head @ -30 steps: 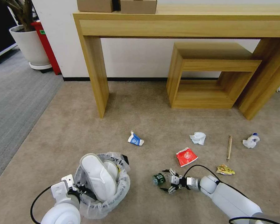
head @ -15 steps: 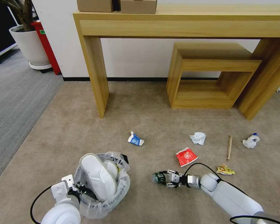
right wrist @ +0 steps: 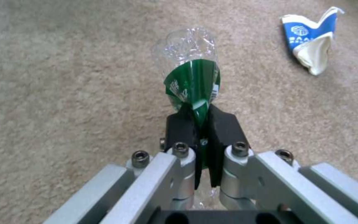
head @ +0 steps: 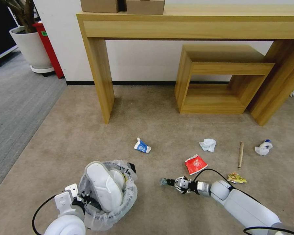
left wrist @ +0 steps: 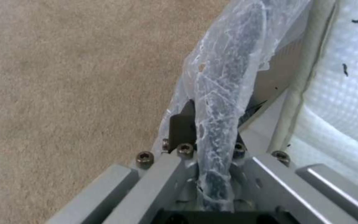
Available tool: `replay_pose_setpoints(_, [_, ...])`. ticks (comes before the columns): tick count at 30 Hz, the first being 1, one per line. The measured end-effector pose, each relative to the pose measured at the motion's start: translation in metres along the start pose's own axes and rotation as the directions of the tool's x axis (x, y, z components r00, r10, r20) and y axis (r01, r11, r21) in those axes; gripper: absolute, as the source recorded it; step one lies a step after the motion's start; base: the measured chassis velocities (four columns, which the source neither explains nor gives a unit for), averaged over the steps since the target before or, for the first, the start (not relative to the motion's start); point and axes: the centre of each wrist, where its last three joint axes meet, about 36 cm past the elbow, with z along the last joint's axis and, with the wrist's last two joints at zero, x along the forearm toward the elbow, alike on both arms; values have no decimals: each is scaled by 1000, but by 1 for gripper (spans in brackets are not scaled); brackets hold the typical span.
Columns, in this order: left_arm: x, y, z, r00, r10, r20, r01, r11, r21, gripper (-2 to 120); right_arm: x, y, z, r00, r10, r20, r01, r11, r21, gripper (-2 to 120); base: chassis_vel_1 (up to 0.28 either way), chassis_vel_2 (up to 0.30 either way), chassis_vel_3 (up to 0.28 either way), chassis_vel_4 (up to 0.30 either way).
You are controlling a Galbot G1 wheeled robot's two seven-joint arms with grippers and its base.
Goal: Pick up the trash bin and place the garbage on the floor into it.
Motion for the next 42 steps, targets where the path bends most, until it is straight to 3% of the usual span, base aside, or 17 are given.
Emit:
replay_pose_setpoints(9, [2,0,-1,1000,7,3,-7,1000,-2,0,19,-15,-15,997,64,39,-63,998,-21,3,0,0,0,0])
replay_pose_setpoints(18, [6,-1,-3,1000,19,12,-19,1000,-3,0,61,-31,-39,979,176,105,-171,984,-54,3,0,0,0,0])
replay_pose_setpoints(24, [11,-1,-7,999,35,21,-35,999,5,0,100,-62,-95,915,306,264,-292,952,-94,3,0,0,0,0])
replay_pose_setpoints(28, [13,-1,-10,999,42,25,-42,999,13,0,114,-75,-132,870,335,363,-317,942,-110,3,0,0,0,0])
replay_pose_setpoints(32, [17,1,-15,998,49,27,-49,998,29,0,110,-71,-173,834,285,473,-247,959,-141,3,0,0,0,0])
replay_pose_setpoints(35, [19,2,-22,998,54,30,-55,997,47,0,90,-51,-208,784,226,579,-121,969,-215,3,0,0,0,0])
replay_pose_setpoints(36, [19,2,-22,998,54,30,-55,997,47,0,90,-51,-208,784,226,579,-121,969,-215,3,0,0,0,0])
replay_pose_setpoints(39, [20,3,-27,998,59,33,-61,996,58,0,63,-27,-244,726,169,667,34,959,-280,3,0,0,0,0])
replay_pose_setpoints(42, [17,2,-28,998,57,32,-59,996,61,0,50,-21,-260,709,126,694,99,956,-275,3,0,0,0,0])
